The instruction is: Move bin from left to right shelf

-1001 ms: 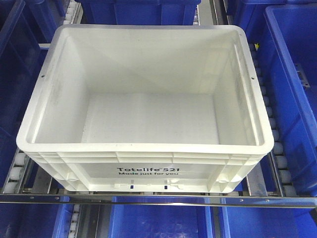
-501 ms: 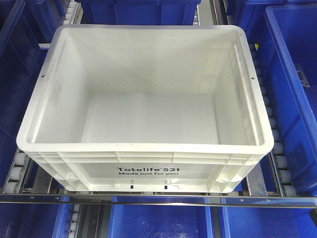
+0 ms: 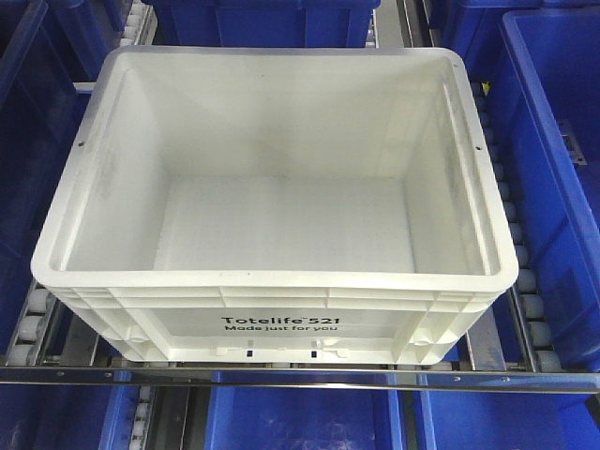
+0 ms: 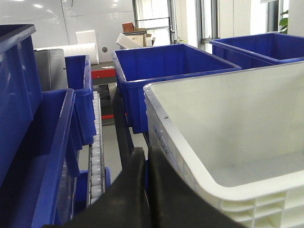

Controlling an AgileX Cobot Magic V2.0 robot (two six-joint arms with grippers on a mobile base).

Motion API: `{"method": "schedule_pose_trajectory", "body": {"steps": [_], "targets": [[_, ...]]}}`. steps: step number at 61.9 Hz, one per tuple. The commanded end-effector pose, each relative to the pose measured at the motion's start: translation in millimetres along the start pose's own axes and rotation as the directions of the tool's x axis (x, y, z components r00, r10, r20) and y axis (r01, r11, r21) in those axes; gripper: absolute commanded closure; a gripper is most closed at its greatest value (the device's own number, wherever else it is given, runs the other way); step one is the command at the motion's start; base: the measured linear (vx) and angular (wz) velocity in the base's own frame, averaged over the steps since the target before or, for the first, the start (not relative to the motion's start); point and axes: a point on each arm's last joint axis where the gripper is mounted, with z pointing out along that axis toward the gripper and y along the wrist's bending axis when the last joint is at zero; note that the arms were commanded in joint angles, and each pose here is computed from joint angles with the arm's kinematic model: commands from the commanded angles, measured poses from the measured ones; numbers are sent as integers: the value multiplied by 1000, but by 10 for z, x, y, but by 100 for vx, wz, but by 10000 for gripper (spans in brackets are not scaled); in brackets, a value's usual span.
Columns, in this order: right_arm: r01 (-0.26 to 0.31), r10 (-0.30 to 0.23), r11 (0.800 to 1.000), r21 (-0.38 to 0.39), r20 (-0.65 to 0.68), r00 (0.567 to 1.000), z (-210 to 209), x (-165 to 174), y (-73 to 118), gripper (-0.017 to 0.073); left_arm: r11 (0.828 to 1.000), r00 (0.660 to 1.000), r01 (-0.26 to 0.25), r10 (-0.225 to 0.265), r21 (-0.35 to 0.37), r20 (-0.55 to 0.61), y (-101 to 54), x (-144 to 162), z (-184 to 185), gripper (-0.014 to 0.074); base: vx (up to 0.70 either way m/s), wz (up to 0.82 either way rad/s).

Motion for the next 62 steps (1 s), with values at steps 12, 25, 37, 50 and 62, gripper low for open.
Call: {"method": "schedule_pose_trajectory", "body": {"steps": [12,25,37,50,62], "targets": [[-1,-1,1000,27,75,997,6,-141,-35,566,1000,999,-26,26,-7,24,0,110,30,602,0,0],[-1,-1,1000,27,75,997,6,-141,-35,566,1000,994,0,3,-26,109,-9,452,113,602,0,0],[-1,-1,1000,27,75,997,6,-141,-35,566,1000,993,-4,8,-28,118,-8,437,111,601,0,0],[-1,-1,1000,27,75,997,6,-141,-35,566,1000,993,-4,8,-28,116,-8,438,113,601,0,0],[-1,-1,1000,27,75,997,6,-141,-35,566,1000,993,-4,8,-28,116,-8,438,113,601,0,0]]}}
